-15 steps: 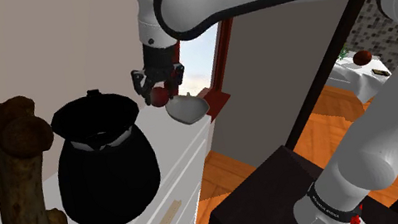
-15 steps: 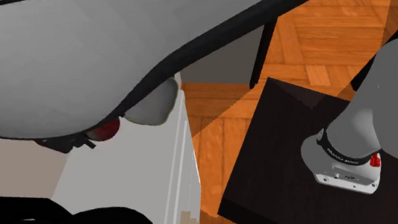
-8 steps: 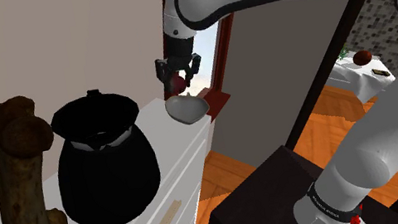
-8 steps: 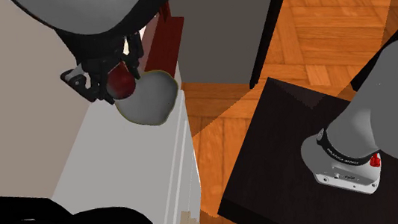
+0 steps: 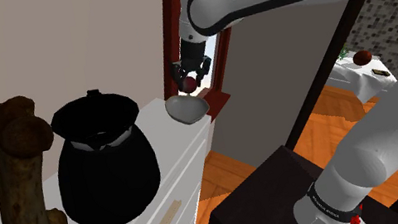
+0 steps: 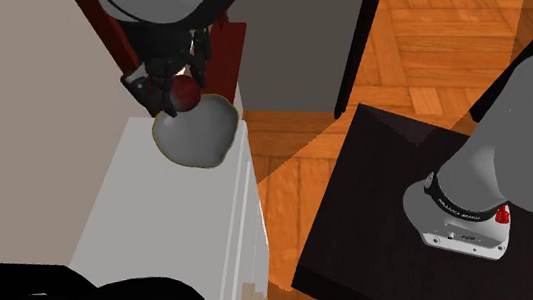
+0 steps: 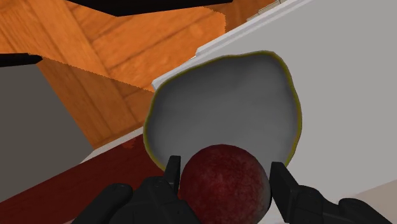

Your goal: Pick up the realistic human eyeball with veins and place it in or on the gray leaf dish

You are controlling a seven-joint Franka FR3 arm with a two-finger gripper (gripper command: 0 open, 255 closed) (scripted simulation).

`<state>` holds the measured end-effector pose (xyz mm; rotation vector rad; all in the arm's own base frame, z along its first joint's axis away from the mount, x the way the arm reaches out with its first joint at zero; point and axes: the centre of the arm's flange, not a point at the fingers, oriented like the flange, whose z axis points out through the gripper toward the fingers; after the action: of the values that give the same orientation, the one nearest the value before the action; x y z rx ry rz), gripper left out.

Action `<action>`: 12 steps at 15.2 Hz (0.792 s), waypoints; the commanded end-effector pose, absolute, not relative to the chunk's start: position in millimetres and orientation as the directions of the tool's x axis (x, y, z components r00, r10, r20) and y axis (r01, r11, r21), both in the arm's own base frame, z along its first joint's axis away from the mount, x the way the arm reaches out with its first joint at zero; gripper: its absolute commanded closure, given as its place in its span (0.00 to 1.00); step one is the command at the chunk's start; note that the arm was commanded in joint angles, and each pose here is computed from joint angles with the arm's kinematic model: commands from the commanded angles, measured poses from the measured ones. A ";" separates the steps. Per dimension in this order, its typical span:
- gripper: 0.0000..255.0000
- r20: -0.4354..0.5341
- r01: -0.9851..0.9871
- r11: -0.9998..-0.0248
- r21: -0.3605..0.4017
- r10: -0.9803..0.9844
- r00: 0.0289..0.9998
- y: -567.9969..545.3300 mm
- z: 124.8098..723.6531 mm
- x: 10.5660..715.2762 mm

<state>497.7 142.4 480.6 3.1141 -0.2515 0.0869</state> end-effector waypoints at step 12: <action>1.00 0.057 -0.161 -0.987 0.011 -0.160 0.986 141.9 429.3 497.4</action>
<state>497.2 141.7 429.7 3.1143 -0.2511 0.0871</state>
